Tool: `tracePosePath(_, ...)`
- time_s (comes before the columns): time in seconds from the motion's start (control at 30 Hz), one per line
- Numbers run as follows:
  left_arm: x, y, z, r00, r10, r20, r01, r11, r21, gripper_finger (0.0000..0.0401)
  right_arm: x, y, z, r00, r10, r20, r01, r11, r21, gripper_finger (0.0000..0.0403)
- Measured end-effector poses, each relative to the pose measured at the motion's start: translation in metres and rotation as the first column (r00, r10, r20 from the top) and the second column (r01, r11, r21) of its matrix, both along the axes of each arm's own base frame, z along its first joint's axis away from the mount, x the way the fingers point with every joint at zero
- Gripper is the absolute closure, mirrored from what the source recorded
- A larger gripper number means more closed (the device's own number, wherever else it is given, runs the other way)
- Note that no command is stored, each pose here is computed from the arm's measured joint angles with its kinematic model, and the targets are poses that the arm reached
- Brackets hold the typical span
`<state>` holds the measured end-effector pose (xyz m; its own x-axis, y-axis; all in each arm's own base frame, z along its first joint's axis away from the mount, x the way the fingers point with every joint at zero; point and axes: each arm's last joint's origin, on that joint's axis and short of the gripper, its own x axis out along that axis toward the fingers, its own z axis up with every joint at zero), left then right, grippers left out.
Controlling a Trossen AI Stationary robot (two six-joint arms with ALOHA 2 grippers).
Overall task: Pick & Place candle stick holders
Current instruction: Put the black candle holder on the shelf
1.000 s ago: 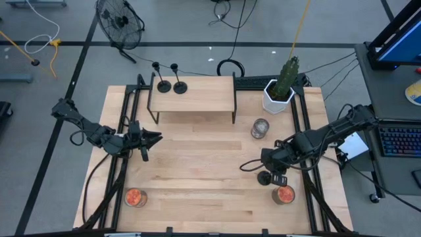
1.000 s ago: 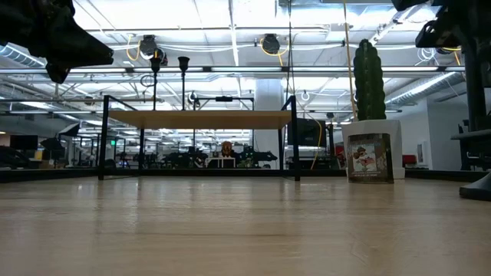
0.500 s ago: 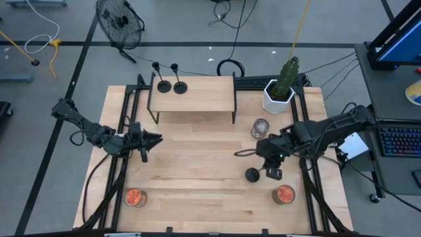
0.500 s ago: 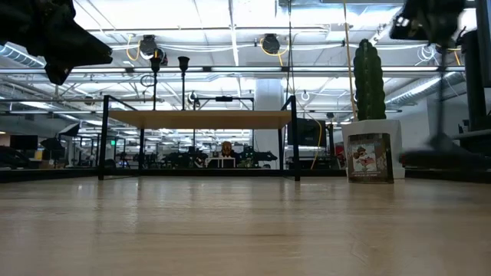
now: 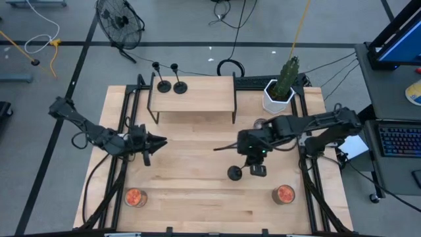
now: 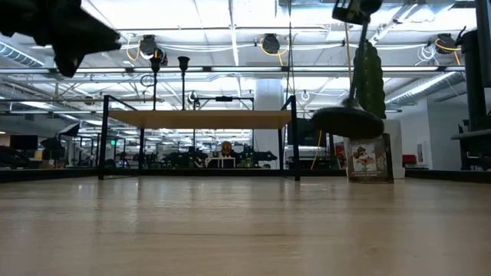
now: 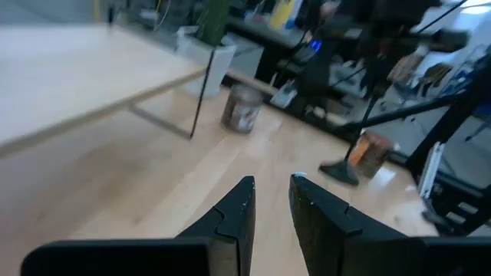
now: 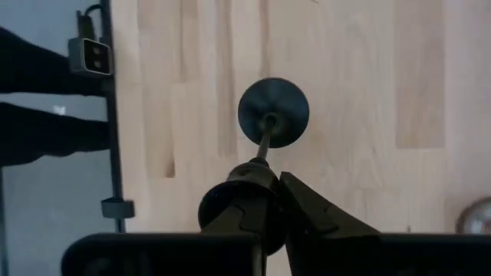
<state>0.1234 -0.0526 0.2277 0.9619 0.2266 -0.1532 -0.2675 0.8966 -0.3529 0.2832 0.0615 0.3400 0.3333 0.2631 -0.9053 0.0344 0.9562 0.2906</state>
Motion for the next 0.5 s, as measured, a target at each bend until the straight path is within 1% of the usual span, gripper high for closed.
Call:
tracePosePath(0.13, 0.011, -0.004, 0.007, 0.997, -0.025, 0.068, 0.023, 0.999, 0.036, 0.0313, 0.015, -0.001, 0.001, 0.999, 0.041, -0.002, -0.041, 0.999, 0.024, 0.0392)
tracePosePath(0.2, 0.016, -0.005, 0.010, 0.994, -0.042, 0.098, 0.037, 0.998, 0.050, 0.0313, 0.020, -0.003, 0.001, 0.999, 0.051, 0.000, -0.051, 0.999, 0.017, 0.0392)
tracePosePath(0.33, 0.026, -0.007, 0.014, 0.984, -0.090, 0.150, 0.082, 0.995, 0.061, 0.0313, 0.028, -0.006, 0.003, 0.998, 0.066, 0.007, -0.066, 0.998, 0.006, 0.0392)
tracePosePath(0.43, 0.034, -0.008, 0.015, 0.975, -0.124, 0.186, 0.116, 0.992, 0.051, 0.0312, 0.032, -0.009, 0.003, 0.997, 0.072, 0.011, -0.072, 0.997, 0.000, 0.0392)
tracePosePath(0.5, 0.039, -0.007, 0.014, 0.973, -0.132, 0.192, 0.125, 0.991, 0.049, 0.0304, 0.035, -0.011, 0.002, 0.997, 0.075, 0.018, -0.075, 0.997, -0.004, 0.0392)
